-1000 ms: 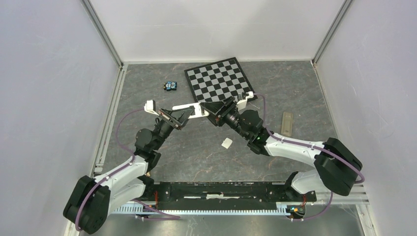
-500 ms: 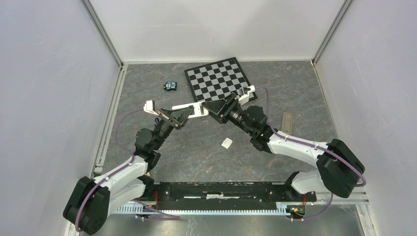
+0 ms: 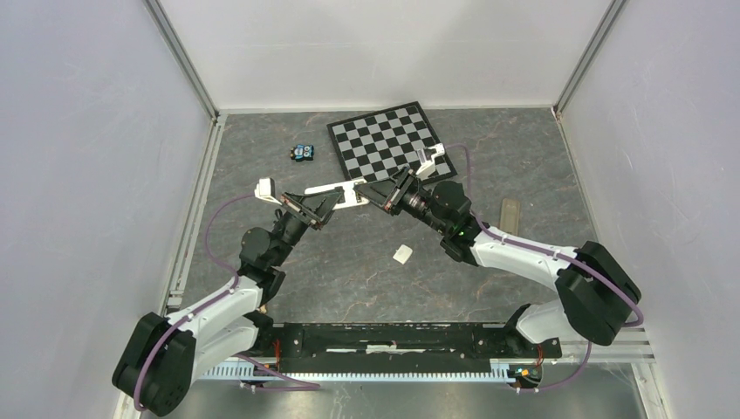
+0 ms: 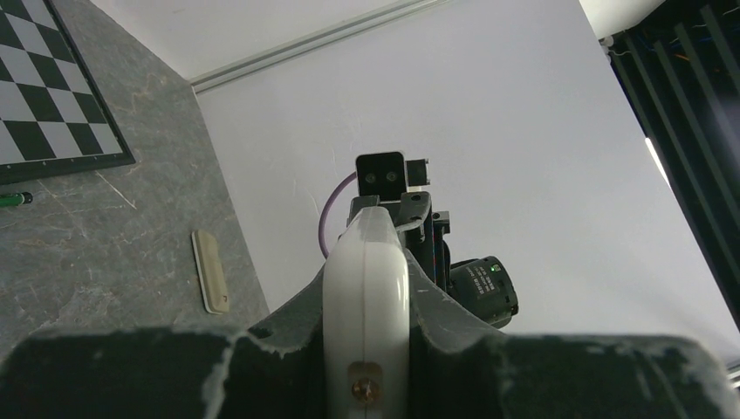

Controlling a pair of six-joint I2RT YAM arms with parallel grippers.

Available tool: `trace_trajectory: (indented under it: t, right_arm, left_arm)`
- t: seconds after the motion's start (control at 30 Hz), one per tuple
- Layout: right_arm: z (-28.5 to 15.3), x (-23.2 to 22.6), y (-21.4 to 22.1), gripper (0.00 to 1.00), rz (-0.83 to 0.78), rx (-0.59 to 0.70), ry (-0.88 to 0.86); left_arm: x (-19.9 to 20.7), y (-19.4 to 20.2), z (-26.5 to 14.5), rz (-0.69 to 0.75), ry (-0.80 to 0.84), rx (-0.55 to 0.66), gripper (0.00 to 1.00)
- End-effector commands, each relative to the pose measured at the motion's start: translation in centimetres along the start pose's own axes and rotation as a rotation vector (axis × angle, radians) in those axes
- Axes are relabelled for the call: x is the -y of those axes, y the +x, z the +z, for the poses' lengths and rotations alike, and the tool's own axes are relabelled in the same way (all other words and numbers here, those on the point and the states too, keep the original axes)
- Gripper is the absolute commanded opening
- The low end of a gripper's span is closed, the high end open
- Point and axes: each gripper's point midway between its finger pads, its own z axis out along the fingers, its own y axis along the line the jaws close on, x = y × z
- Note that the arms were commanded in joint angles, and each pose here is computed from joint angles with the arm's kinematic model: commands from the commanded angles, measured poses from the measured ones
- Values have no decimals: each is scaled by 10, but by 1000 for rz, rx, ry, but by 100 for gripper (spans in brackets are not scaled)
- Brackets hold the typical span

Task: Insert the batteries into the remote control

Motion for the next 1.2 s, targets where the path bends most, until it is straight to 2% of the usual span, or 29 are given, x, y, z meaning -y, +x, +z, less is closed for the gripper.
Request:
trace_trajectory:
  t: [0.0,0.07,0.13,0.17,0.27,0.3,0.37,0.5,0.6,0.7,0.8,0.87,0.97,1.07,1.17]
  right_arm:
    - [3,-6,-4,14,-78,-5,-1]
    - [1,0,-3,11,-86,-2,14]
    - [0,0,-3,13,-97,-4,10]
    - [1,0,-2,19,-104,-10,9]
    - [-2,-5,-6,58,-151,-17,-19]
    - [-4,-7,-11,68,-181,-12,-29]
    - [-10,-8,-19,78,-242,-14,-31]
    - [-29,-5,-34,89,-424,-40,1]
    - [-47,20,-52,98,-638,-33,153]
    - [-67,51,-66,98,-873,-70,310]
    - [-86,95,-75,98,-1011,-123,485]
    - [-89,116,-70,93,-1063,-192,525]
    - [-87,150,-73,85,-1078,-249,636]
    - [-86,184,-81,84,-1010,-234,805]
    - [-70,208,-83,79,-943,-220,877]
  left_arm:
    - [28,-4,4,54,96,3,2]
    - [31,-3,4,63,106,-2,2]
    - [31,-2,4,71,109,-6,2]
    - [29,-2,4,74,107,-6,2]
    - [23,-2,3,87,89,-6,2]
    - [18,-1,2,94,72,-7,2]
    - [8,-1,0,119,38,-7,2]
    - [-17,-1,-8,174,-50,-7,2]
    - [-30,-3,-13,218,-100,-6,2]
    - [-37,-5,-20,258,-132,3,2]
    - [-45,-5,-25,304,-176,-12,2]
    - [-49,-4,-28,332,-204,-31,2]
    - [-52,-3,-31,350,-228,-45,2]
    - [-56,-3,-35,355,-247,-50,2]
    - [-58,-2,-36,351,-257,-60,2]
